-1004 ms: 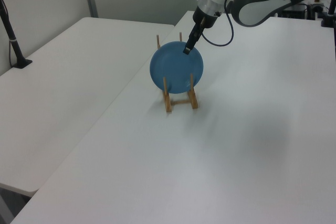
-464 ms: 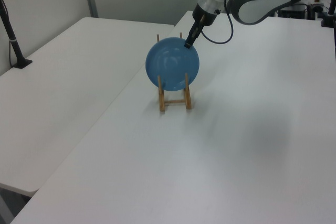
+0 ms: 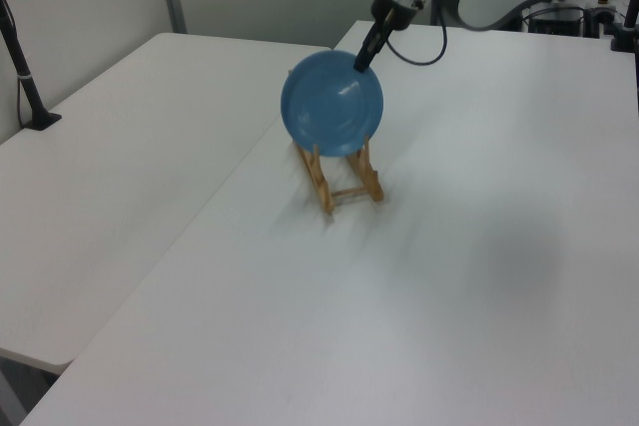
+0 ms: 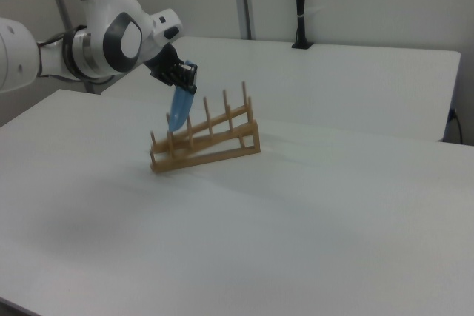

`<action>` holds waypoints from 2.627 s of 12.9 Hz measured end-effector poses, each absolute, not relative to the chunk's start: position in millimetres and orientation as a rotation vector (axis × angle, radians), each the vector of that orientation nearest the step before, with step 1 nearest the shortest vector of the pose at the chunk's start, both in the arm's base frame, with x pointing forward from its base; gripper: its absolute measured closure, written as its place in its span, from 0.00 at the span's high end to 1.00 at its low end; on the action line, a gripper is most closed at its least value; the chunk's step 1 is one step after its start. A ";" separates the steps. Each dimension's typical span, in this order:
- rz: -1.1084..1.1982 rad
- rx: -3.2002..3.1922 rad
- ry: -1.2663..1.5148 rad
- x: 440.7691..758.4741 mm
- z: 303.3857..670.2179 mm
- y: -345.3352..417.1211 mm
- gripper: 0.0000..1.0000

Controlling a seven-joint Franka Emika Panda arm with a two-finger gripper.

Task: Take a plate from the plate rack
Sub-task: 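Close the gripper on the plate rim and lift it out of the rack, then carry the plate beside the rack and lower it flat onto the table, then open the gripper, release the plate, and raise the arm away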

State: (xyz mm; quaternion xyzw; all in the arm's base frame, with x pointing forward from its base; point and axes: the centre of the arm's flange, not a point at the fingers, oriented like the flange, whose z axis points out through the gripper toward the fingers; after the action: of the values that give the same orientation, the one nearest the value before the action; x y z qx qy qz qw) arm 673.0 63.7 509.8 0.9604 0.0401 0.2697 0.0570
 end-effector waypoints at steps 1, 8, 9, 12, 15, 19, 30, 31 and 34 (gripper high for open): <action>0.834 2.907 0.116 671.2 517.4 61.8 0.08; 0.600 2.985 -0.014 642.5 547.2 10.2 0.08; 0.530 3.032 0.003 635.0 549.7 -5.0 0.08; 0.279 3.203 0.220 592.7 560.6 -90.6 0.08; 0.164 3.259 0.349 571.5 545.2 -143.4 0.08; -0.002 3.374 0.467 555.1 454.7 -196.9 0.08; -0.078 3.397 0.386 563.1 333.9 -223.9 0.16; -0.068 3.394 0.382 563.5 336.9 -225.8 0.26; 0.027 3.368 0.365 569.4 372.6 -232.9 0.55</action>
State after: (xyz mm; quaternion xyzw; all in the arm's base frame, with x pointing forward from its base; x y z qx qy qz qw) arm 569.4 -232.9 372.6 0.9866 0.1068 0.0079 -0.1228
